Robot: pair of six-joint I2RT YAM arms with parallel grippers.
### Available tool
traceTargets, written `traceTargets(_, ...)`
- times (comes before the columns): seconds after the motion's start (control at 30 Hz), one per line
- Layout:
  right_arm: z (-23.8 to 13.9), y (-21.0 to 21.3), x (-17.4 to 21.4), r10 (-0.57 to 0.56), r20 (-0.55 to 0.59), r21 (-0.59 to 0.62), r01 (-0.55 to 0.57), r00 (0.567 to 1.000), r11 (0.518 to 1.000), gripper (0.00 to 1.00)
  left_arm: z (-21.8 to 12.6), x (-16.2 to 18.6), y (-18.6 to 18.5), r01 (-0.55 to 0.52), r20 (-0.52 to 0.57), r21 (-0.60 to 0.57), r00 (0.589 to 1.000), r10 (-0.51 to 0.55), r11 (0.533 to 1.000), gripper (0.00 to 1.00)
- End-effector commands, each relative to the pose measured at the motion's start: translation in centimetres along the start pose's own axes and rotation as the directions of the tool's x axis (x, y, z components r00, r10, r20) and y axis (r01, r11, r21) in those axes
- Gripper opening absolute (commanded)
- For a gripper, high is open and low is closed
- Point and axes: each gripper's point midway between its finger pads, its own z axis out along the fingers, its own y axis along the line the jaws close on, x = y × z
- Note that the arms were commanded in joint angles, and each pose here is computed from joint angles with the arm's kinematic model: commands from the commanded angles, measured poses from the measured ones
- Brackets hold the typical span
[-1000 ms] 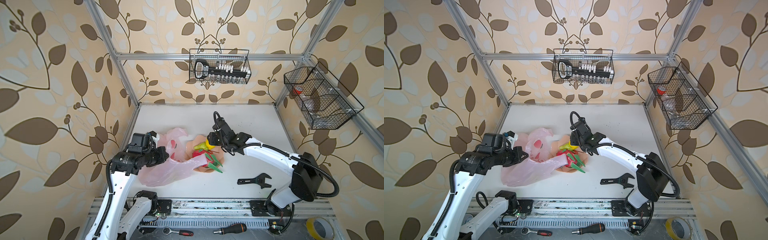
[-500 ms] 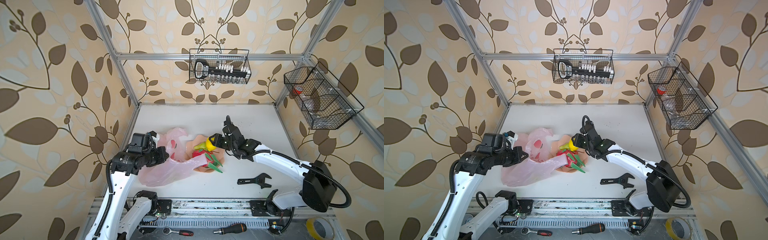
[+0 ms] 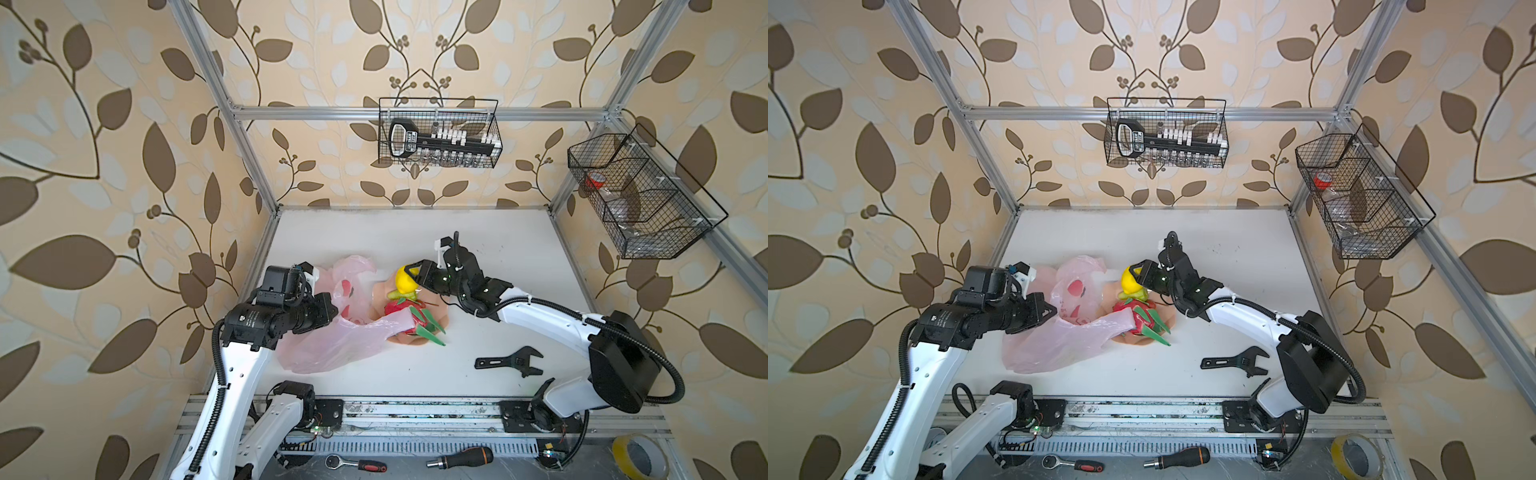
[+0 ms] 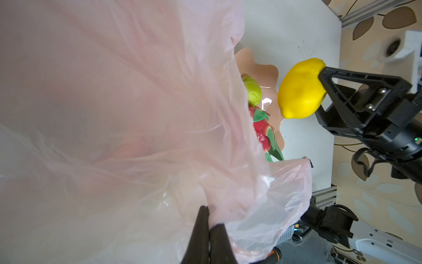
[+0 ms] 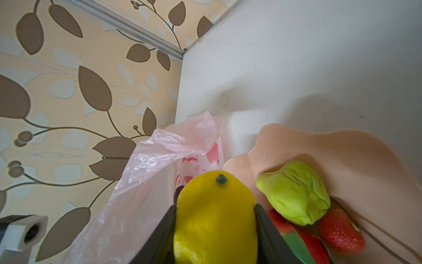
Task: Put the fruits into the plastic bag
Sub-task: 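Lift the lemon with the right gripper and carry it into the bag mouth, then lower the lemon into the bag and open the right gripper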
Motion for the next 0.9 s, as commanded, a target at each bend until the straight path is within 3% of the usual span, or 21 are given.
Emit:
traceTargets(0.0, 1.4, 2.9, 1.4, 0.066, -0.047, -0.114, -0.071, 0.997, 0.991, 0.42, -0.9, -0.3, -1.1, -0.018, 0.010, 0.032, 1.000, 0.017, 0.999, 0.00)
traceTargets(0.5, 7.8, 9.5, 11.9, 0.046, -0.284, -0.229, -0.114, 0.958, 0.967, 0.42, -0.7, -0.6, -1.3, -0.016, 0.013, 0.040, 1.000, 0.016, 0.999, 0.00)
traceTargets(0.87, 11.2, 10.2, 18.7, 0.064, -0.440, -0.193, -0.164, 0.896, 0.967, 0.43, -0.5, -0.8, -1.4, -0.009, 0.022, 0.054, 1.000, 0.008, 0.999, 0.00)
